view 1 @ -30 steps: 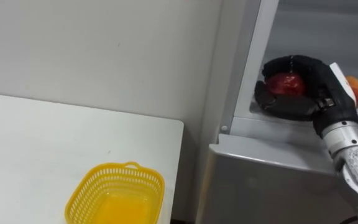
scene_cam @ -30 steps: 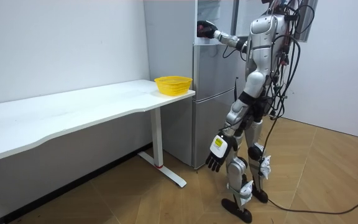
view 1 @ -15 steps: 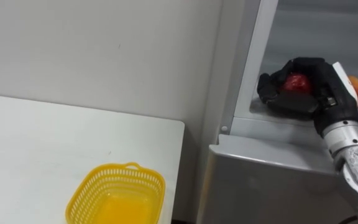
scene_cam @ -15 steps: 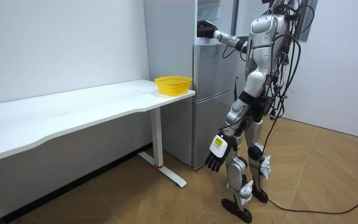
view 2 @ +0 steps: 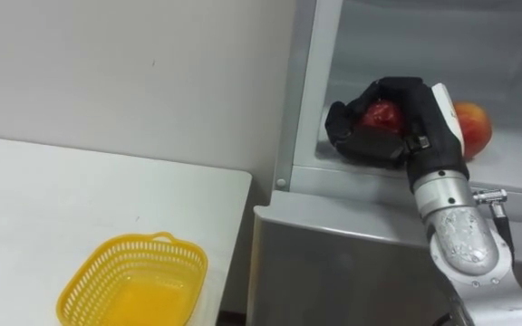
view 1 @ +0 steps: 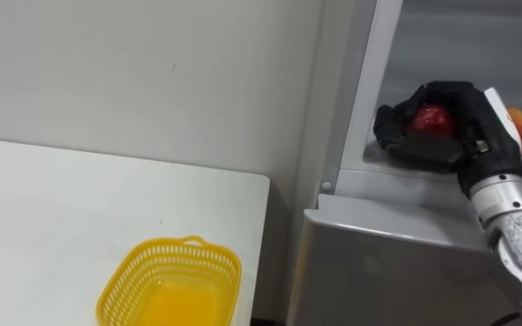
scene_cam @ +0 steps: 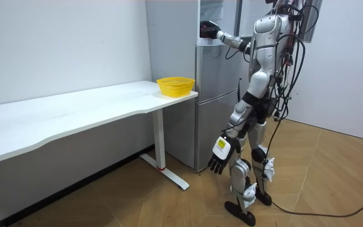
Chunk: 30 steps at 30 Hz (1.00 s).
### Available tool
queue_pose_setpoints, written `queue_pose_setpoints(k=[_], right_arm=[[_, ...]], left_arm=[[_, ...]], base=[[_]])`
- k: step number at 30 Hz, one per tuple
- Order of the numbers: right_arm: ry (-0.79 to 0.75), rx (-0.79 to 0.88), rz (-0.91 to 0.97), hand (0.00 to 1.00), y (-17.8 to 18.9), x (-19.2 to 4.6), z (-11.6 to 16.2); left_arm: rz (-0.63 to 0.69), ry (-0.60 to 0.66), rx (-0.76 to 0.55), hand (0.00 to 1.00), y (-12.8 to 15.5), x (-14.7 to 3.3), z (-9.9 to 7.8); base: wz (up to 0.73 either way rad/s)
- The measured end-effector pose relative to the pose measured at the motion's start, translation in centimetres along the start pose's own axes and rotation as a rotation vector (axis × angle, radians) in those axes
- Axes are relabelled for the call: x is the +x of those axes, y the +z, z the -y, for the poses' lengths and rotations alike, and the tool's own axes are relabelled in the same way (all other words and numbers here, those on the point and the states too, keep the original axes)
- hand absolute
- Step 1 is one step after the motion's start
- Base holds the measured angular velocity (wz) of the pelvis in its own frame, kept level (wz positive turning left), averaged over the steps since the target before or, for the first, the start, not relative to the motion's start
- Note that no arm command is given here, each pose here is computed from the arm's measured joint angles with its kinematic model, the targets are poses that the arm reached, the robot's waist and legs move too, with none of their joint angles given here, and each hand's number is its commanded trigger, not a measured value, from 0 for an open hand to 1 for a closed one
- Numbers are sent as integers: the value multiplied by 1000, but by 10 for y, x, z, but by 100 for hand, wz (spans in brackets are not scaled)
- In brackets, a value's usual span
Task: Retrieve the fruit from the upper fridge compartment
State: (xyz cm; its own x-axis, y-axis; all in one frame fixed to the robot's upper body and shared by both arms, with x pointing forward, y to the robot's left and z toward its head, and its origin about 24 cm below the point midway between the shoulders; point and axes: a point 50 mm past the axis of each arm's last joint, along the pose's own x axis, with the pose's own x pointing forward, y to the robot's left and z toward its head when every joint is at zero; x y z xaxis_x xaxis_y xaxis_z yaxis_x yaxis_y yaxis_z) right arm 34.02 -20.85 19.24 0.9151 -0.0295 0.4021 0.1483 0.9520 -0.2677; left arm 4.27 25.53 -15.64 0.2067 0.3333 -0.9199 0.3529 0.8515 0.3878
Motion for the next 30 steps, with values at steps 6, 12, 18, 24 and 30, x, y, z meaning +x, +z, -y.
queue_pose_setpoints(k=[6, 12, 18, 24, 30], right_arm=[[-12, -15, 31, 100, 9, -2, -6], [-34, -76, 94, 100, 23, -11, -11], [-38, -116, 163, 100, 38, -13, -12], [-67, -165, 312, 100, 68, -25, -14], [-72, -94, 519, 100, 108, -43, -18]], left_arm=[[17, 0, -2, 0, 0, 0, 0], [26, -3, -1, 0, -1, 0, 1], [43, 2, 2, 0, 0, 0, 2], [46, 14, -1, 0, 0, 0, 3], [63, 32, 1, 0, -3, -1, 5]], base=[[-4], [-1], [0], [-5], [0]])
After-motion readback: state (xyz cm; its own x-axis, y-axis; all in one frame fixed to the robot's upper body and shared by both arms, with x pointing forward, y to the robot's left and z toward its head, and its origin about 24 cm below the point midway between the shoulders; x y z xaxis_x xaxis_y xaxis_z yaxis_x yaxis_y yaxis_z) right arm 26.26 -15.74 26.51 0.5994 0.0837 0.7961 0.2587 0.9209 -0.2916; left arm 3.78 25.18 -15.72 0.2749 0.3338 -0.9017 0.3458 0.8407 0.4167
